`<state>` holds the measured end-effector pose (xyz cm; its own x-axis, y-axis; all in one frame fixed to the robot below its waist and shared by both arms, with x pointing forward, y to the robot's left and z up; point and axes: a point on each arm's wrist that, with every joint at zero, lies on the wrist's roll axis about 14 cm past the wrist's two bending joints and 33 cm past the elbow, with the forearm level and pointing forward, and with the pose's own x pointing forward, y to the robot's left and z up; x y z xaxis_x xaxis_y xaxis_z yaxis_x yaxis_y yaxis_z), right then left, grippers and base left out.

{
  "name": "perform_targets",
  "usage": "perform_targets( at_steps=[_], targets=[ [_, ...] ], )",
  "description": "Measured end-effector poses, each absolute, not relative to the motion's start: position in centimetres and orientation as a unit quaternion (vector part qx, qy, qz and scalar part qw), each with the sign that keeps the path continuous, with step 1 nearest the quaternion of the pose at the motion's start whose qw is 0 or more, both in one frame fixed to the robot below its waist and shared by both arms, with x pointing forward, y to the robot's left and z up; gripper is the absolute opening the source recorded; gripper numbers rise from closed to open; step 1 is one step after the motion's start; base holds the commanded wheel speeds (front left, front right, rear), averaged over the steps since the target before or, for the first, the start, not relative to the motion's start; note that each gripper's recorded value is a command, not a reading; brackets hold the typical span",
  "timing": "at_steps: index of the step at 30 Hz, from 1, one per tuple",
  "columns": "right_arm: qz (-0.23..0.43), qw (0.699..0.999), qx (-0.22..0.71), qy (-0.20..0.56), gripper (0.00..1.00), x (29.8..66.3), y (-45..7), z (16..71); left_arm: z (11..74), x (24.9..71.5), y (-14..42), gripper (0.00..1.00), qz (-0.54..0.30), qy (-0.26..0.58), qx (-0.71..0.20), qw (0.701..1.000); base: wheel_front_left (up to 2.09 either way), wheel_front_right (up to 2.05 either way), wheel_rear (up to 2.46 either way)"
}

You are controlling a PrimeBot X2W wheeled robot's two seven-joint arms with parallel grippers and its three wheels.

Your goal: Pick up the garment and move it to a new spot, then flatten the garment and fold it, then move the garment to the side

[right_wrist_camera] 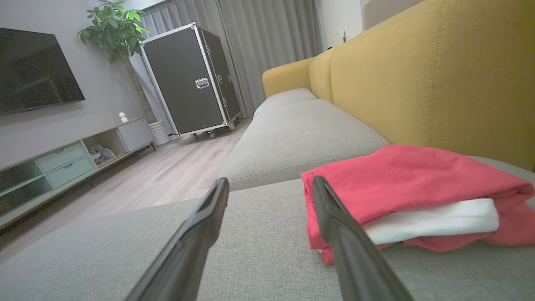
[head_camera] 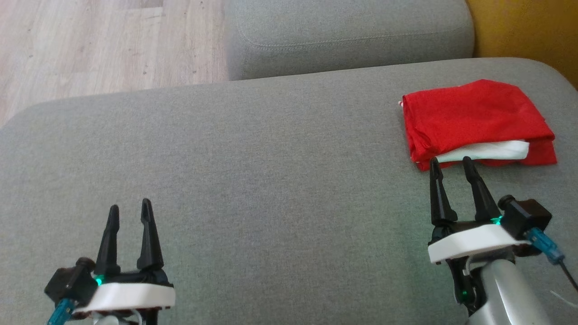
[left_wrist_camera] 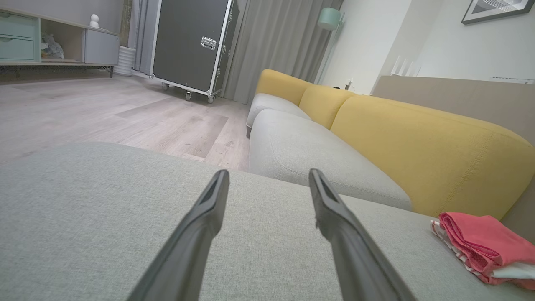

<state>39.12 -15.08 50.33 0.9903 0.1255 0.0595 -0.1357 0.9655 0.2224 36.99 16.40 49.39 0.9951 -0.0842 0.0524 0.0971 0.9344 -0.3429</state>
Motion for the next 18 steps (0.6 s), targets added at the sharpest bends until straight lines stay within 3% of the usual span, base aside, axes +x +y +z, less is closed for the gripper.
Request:
perform_targets(
  at_steps=[4, 5, 11, 18],
  targets=[
    [0.067, 0.991, 0.111, -0.023, 1.00, 39.1, -15.0, 50.4, 48.9, 36.9, 16.7, 1.00, -0.041, -0.012, -0.175, 0.984, 0.00, 0.00, 0.00],
    [0.066, 0.991, 0.111, -0.019, 0.00, 39.0, -15.1, 50.1, 48.4, 36.8, 16.7, 0.00, -0.038, -0.003, -0.174, 0.984, 0.00, 0.00, 0.00],
    [0.052, 0.989, 0.125, 0.055, 0.00, 36.6, -15.3, 45.4, 44.4, 34.7, 16.9, 0.00, -0.021, 0.061, -0.185, 0.981, 0.00, 0.00, 0.00],
    [0.039, 0.985, 0.160, 0.056, 0.00, 36.7, -15.7, 45.5, 44.2, 34.7, 17.1, 0.00, -0.011, 0.066, -0.216, 0.974, 0.00, 0.00, 0.00]
  ],
)
